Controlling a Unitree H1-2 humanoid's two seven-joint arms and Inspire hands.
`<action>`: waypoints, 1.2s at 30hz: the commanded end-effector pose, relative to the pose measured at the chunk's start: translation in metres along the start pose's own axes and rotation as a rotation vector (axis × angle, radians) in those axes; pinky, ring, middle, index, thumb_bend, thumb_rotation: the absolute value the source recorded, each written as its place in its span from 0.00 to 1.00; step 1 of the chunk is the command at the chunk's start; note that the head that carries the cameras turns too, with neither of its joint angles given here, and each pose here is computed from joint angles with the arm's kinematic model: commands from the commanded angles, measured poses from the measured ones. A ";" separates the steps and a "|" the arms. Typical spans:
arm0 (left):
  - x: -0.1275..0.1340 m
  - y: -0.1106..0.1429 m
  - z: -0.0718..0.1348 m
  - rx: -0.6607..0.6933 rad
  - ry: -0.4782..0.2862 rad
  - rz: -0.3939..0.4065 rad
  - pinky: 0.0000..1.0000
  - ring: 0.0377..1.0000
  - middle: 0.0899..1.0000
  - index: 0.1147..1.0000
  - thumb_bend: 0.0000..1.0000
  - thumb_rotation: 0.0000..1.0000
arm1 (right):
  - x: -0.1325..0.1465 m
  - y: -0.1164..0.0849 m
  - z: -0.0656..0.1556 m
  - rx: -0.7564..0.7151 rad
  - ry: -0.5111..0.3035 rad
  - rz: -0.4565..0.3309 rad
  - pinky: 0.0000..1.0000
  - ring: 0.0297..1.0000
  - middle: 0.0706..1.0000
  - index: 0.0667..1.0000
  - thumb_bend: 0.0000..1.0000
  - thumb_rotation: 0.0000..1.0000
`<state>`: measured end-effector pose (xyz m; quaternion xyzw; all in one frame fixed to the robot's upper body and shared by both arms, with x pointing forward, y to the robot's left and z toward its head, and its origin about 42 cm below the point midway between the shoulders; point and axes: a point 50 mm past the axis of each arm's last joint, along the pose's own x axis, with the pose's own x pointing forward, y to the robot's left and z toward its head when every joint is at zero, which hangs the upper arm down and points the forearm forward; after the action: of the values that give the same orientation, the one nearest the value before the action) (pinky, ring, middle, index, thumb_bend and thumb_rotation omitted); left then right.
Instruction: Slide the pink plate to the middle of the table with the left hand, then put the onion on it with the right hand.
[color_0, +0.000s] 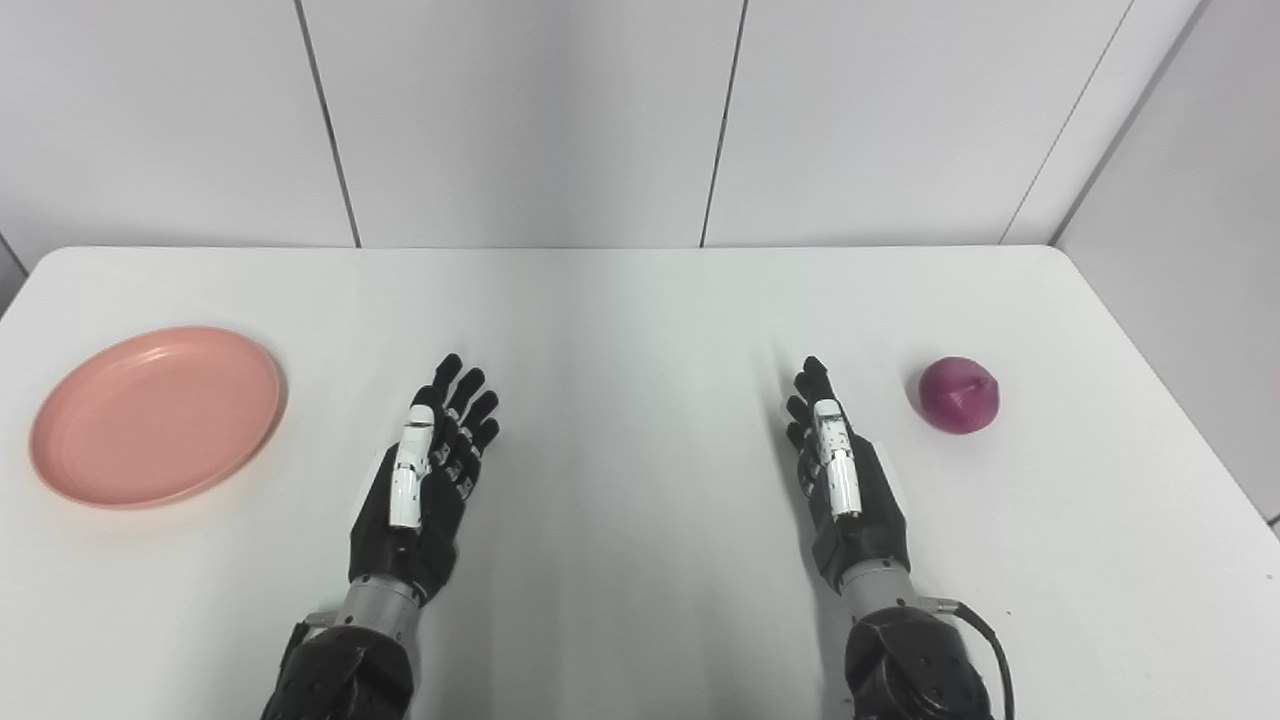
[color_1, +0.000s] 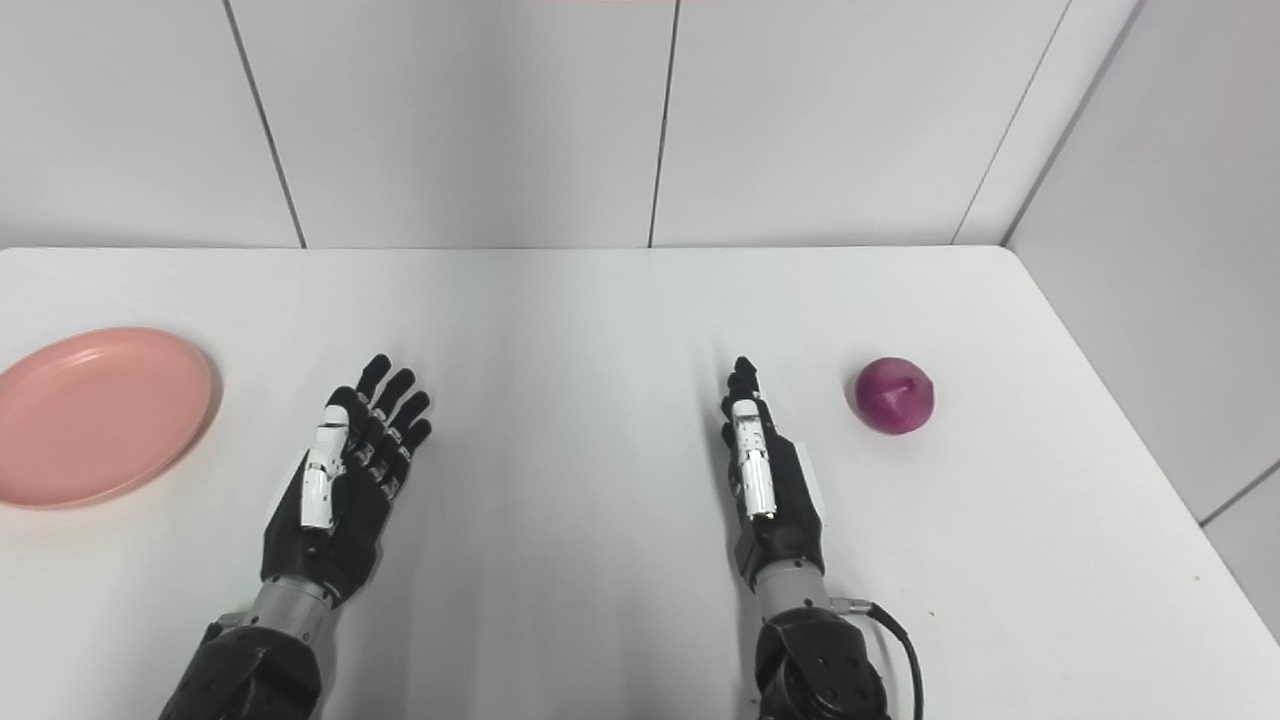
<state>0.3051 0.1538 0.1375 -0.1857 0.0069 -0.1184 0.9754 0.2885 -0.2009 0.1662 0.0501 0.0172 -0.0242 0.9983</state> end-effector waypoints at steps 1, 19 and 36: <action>-0.002 0.001 0.000 0.001 0.000 0.005 0.98 0.97 0.98 0.98 0.46 1.00 | -0.001 0.007 0.002 0.027 -0.019 0.022 1.00 1.00 1.00 1.00 0.25 1.00; -0.001 0.004 0.000 -0.015 -0.011 0.014 0.97 0.96 0.98 0.98 0.45 1.00 | -0.001 0.008 0.000 0.025 -0.014 0.021 1.00 1.00 1.00 1.00 0.25 1.00; 0.000 0.002 -0.003 -0.020 -0.008 0.021 0.96 0.96 0.97 0.97 0.46 1.00 | 0.000 0.005 -0.002 0.033 -0.004 0.037 1.00 1.00 1.00 1.00 0.29 1.00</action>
<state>0.3057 0.1560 0.1350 -0.1966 0.0049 -0.1137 0.9739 0.2887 -0.1993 0.1635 0.0588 0.0182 -0.0226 0.9978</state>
